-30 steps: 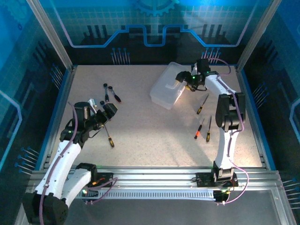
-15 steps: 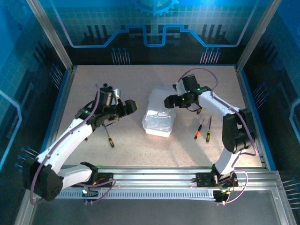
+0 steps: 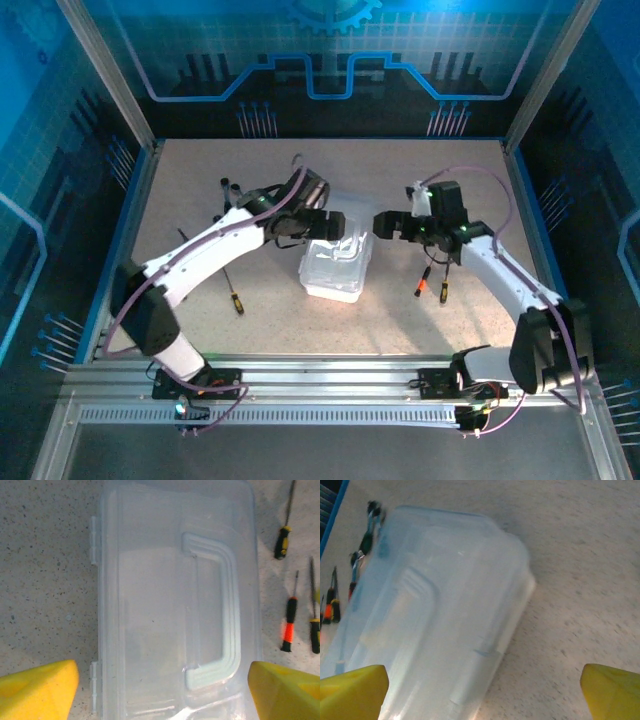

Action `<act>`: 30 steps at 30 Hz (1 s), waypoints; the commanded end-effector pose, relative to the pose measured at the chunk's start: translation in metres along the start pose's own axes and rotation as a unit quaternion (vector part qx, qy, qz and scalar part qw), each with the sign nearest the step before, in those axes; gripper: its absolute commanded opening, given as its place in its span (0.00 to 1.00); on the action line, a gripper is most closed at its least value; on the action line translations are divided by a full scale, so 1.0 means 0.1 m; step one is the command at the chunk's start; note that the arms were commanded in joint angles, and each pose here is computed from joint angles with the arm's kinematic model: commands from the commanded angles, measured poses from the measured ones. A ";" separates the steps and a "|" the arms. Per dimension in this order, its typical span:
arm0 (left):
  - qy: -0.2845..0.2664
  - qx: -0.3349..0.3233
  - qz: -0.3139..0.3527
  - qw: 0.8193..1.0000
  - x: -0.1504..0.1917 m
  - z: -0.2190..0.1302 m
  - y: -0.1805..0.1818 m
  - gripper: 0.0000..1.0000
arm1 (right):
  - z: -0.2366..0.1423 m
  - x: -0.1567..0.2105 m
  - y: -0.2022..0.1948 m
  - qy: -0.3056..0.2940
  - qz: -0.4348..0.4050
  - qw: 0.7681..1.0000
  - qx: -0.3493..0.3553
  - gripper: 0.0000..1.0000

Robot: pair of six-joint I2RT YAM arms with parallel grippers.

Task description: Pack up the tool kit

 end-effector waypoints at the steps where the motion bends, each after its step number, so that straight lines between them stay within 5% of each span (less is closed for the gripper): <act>1: 0.050 -0.043 0.042 0.997 0.04 0.11 0.03 0.97 | 0.00 0.13 -0.17 -0.017 0.084 0.996 -0.027 1.00; 10: 0.105 -0.068 0.074 0.989 0.06 0.47 0.02 0.98 | -0.11 0.50 -0.20 -0.014 0.090 0.991 -0.097 0.90; 20: 0.134 -0.064 0.065 0.987 0.25 0.72 0.09 0.78 | -0.06 0.56 -0.14 0.007 0.117 0.982 -0.147 0.81; 30: 0.139 -0.043 0.040 0.989 0.43 0.75 0.21 0.66 | 0.11 0.52 -0.06 -0.003 0.162 0.959 -0.233 0.86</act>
Point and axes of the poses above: each hand's point on the last joint's axis, 136 mm out from that joint toward the fingers, its own z axis out along the fingers, its own y axis along the line the jaws close on, x = y × z, the point moved 3 cm from there along -z, back along the fingers, and after that the axes turned 6 degrees about z, right-handed, at the moved point
